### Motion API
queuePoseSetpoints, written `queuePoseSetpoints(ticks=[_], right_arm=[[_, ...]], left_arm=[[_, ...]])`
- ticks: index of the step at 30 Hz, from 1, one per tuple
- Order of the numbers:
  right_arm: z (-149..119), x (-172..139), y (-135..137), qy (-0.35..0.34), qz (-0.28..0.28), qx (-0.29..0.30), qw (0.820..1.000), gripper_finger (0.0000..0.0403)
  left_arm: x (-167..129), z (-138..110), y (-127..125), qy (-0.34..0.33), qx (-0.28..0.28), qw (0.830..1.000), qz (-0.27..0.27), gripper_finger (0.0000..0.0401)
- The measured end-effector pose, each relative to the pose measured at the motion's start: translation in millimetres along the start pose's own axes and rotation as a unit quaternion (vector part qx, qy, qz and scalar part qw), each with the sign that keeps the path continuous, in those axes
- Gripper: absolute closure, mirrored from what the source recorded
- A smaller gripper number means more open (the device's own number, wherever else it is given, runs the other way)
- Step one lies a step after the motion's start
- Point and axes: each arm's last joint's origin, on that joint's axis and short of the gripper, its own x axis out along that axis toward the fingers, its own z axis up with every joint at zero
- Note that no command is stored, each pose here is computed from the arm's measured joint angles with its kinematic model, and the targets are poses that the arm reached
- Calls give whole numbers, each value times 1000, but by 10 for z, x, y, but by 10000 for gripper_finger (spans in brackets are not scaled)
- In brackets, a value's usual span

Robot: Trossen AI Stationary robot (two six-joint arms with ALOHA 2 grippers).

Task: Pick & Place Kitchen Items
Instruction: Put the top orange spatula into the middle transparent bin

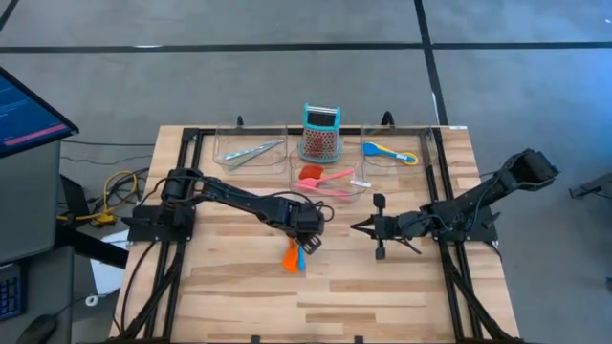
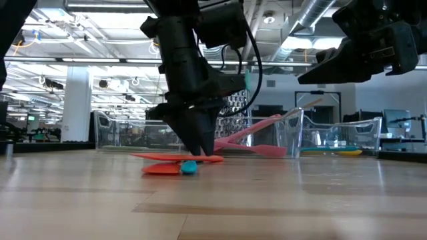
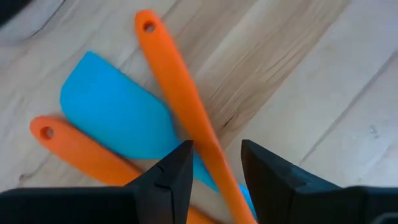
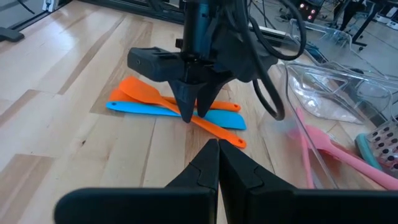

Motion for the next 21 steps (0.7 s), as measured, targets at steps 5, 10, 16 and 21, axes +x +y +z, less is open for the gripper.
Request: queuePoseSetpoints(ticks=[5, 10, 16, 21], right_arm=[[0, 0, 0, 0, 0, 0, 1000, 403], [0, 0, 0, 0, 0, 0, 1000, 403], [1, 0, 1, -1, 0, 0, 1000, 403], [1, 0, 1, -1, 0, 0, 1000, 403]], left_arm=[[65, -68, 47, -2, -24, 1000, -1, 277], [134, -111, 24, -13, -26, 999, -32, 276], [140, -125, 8, -18, -26, 999, -32, 275], [181, -145, -6, -17, -32, 999, -31, 275]])
